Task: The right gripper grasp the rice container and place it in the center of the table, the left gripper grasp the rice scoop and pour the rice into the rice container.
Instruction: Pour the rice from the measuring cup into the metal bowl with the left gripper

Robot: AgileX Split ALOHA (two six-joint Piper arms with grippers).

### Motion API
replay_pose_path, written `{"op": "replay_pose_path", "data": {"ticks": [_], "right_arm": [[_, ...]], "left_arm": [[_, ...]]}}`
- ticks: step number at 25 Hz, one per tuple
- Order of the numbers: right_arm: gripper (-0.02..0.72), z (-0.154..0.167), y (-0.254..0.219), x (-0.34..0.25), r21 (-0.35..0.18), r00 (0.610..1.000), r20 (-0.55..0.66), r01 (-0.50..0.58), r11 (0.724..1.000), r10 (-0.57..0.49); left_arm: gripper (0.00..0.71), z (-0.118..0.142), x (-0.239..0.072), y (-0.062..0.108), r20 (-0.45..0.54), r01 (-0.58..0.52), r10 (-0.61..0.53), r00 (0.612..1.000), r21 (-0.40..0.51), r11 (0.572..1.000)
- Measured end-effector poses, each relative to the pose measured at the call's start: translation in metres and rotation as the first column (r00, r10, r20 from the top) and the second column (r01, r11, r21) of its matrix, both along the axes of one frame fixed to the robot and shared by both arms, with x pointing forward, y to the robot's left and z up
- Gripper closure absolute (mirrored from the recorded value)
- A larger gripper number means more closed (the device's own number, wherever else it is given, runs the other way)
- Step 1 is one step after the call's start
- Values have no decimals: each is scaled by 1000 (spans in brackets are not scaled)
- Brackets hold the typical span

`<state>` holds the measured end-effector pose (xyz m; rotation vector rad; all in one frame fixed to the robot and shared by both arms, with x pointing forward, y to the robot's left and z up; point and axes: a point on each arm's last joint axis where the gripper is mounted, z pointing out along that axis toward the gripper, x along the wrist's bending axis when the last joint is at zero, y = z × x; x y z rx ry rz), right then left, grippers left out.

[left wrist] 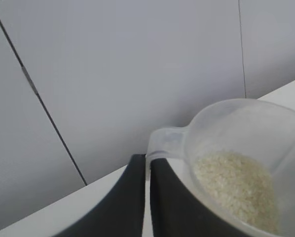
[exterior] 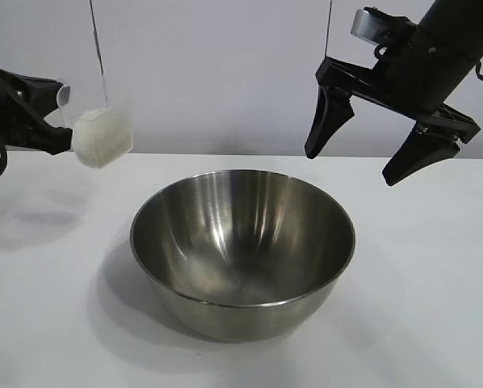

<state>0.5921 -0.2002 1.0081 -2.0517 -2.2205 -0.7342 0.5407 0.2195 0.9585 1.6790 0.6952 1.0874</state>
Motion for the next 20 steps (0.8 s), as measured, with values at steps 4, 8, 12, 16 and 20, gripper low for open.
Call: {"op": "replay_pose_path", "data": {"ticks": [4, 8, 12, 16, 20], "right_arm": [[42, 0, 0, 1, 1, 1000, 11, 5, 1000, -5], [42, 0, 0, 1, 1, 1000, 12, 6, 1000, -6], [42, 0, 0, 1, 1, 1000, 12, 6, 1000, -6], [42, 0, -1, 1, -7, 1000, 14, 2, 1000, -2], [42, 0, -2, 1, -20, 1000, 16, -3, 1000, 4]], "left_arm": [[697, 12, 1, -11, -3, 41, -41, 999, 58, 997], [697, 18, 2, -36, -20, 115, -113, 993, 140, 983], [698, 24, 2, -57, -28, 172, -170, 985, 211, 962], [698, 32, 5, -70, -26, 197, -197, 980, 246, 949], [698, 38, 4, -85, -18, 236, -242, 970, 312, 920]]}}
